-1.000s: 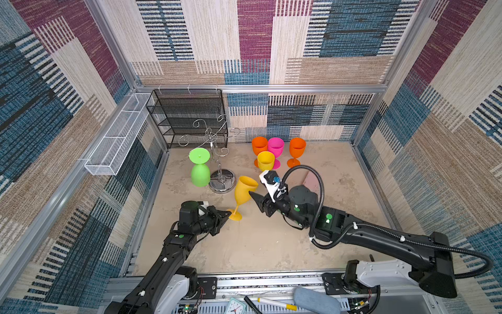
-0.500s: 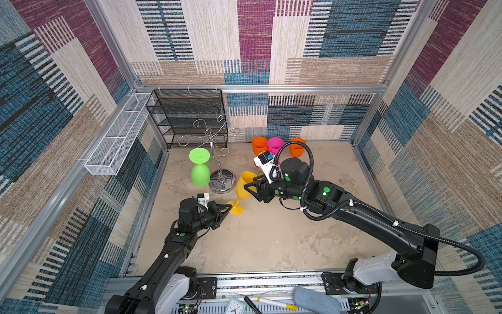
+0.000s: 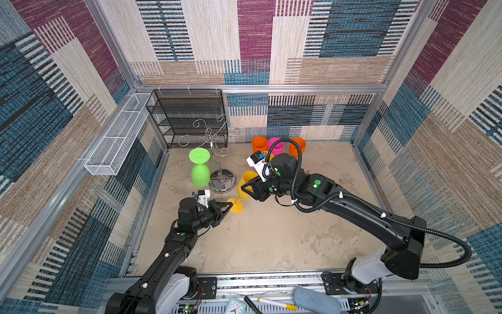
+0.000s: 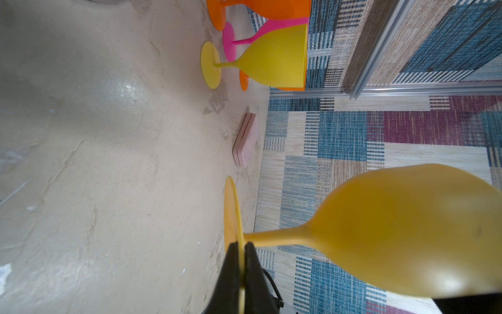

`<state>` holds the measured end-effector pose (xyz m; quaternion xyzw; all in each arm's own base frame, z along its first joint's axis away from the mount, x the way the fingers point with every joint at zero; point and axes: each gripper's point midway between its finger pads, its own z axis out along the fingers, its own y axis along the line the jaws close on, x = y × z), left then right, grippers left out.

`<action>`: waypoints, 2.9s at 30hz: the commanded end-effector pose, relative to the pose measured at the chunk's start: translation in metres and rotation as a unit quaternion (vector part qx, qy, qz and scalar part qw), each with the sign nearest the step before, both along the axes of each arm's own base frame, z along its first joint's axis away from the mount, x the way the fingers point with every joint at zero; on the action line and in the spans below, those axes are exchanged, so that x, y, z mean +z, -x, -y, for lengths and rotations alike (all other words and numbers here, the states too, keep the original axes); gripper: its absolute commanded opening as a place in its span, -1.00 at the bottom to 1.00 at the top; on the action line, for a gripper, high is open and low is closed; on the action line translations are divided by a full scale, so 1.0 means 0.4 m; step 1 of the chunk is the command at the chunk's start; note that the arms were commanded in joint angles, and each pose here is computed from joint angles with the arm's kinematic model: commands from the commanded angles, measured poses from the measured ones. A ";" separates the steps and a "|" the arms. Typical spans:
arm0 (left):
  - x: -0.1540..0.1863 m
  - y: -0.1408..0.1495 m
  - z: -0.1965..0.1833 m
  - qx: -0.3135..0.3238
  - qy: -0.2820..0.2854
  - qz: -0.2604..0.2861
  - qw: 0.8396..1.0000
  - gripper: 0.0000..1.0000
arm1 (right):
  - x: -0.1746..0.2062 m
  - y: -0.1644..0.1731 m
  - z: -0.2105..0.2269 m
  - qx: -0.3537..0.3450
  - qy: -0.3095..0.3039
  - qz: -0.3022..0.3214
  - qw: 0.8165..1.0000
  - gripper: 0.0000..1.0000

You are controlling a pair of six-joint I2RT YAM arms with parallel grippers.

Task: Take the wine glass off the wine glass rack
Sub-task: Pick up the wine glass from the wine glass rack, then place the wine glass at the top-center of the table.

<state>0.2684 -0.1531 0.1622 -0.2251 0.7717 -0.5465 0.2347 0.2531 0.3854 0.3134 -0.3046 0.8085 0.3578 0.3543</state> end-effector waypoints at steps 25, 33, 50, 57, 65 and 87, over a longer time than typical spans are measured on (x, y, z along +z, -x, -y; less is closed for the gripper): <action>0.046 -0.020 0.000 -0.015 -0.042 0.083 0.996 -1.00 | -0.037 0.027 0.004 0.035 0.040 -0.022 0.998 -1.00; 0.054 -0.019 -0.009 -0.011 -0.064 0.083 0.994 -0.32 | -0.048 -0.050 0.073 -0.036 0.065 -0.010 0.997 -1.00; 0.017 0.024 -0.079 0.022 -0.176 0.032 0.984 0.40 | -0.124 -0.279 0.363 -0.218 0.187 0.016 0.958 -1.00; -0.001 0.032 -0.086 0.025 -0.181 0.013 0.983 0.48 | -0.191 -0.392 0.434 -0.260 0.224 0.013 0.939 -1.00; 0.000 0.047 -0.099 0.031 -0.196 0.011 0.980 0.50 | -0.231 -0.489 0.426 -0.268 0.250 0.019 0.930 -1.00; -0.013 0.048 -0.102 0.032 -0.199 0.003 0.979 0.50 | -0.296 -0.557 0.370 -0.240 0.236 -0.009 0.942 -0.99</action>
